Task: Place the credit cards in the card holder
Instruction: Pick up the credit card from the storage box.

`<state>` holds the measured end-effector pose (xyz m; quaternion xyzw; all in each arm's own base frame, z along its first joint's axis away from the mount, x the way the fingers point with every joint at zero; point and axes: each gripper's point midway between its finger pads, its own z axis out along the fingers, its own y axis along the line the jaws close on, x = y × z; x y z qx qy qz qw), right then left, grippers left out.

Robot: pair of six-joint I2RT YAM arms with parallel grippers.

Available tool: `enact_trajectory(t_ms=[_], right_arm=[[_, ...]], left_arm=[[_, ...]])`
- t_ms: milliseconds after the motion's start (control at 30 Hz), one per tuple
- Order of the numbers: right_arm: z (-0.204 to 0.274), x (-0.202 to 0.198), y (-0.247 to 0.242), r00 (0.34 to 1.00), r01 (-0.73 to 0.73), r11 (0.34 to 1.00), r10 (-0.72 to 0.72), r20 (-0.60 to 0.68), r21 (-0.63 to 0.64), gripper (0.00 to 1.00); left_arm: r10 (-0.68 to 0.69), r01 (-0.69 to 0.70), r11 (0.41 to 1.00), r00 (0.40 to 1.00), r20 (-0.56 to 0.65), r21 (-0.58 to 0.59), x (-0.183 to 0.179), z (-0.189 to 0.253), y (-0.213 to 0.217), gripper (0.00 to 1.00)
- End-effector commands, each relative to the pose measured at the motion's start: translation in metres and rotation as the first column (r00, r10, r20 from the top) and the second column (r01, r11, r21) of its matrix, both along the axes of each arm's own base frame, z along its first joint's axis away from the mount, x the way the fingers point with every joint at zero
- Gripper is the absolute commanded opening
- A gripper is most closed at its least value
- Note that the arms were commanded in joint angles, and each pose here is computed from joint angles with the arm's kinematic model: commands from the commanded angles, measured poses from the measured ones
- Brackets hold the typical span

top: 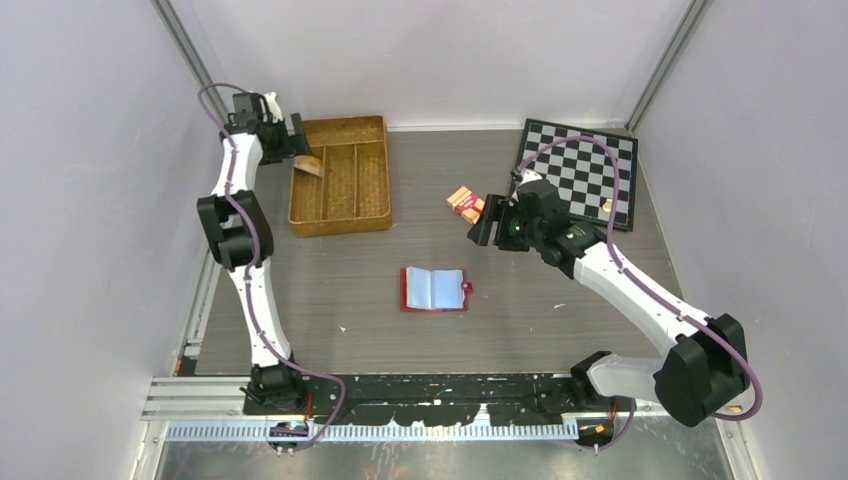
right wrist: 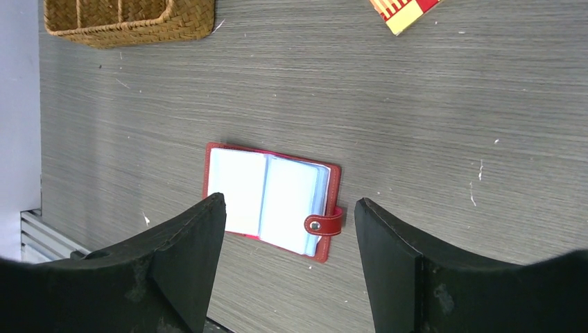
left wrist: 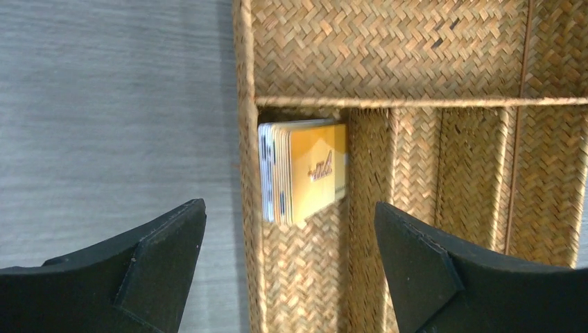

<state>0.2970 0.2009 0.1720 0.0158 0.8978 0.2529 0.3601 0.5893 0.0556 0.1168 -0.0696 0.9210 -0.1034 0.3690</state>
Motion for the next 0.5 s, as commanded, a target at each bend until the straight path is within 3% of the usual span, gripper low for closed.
enact_trajectory(t_ms=[0, 467], right_arm=[[0.025, 0.013, 0.005, 0.999, 0.035, 0.998, -0.037, 0.037, 0.057, 0.73], [0.023, 0.019, 0.006, 0.997, 0.073, 0.995, -0.073, 0.007, 0.067, 0.73]], left_arm=[[-0.069, 0.068, 0.997, 0.997, -0.022, -0.029, 0.007, -0.011, -0.005, 0.93], [-0.031, 0.03, 0.999, 0.995, -0.097, -0.011, 0.007, -0.047, 0.02, 0.86]])
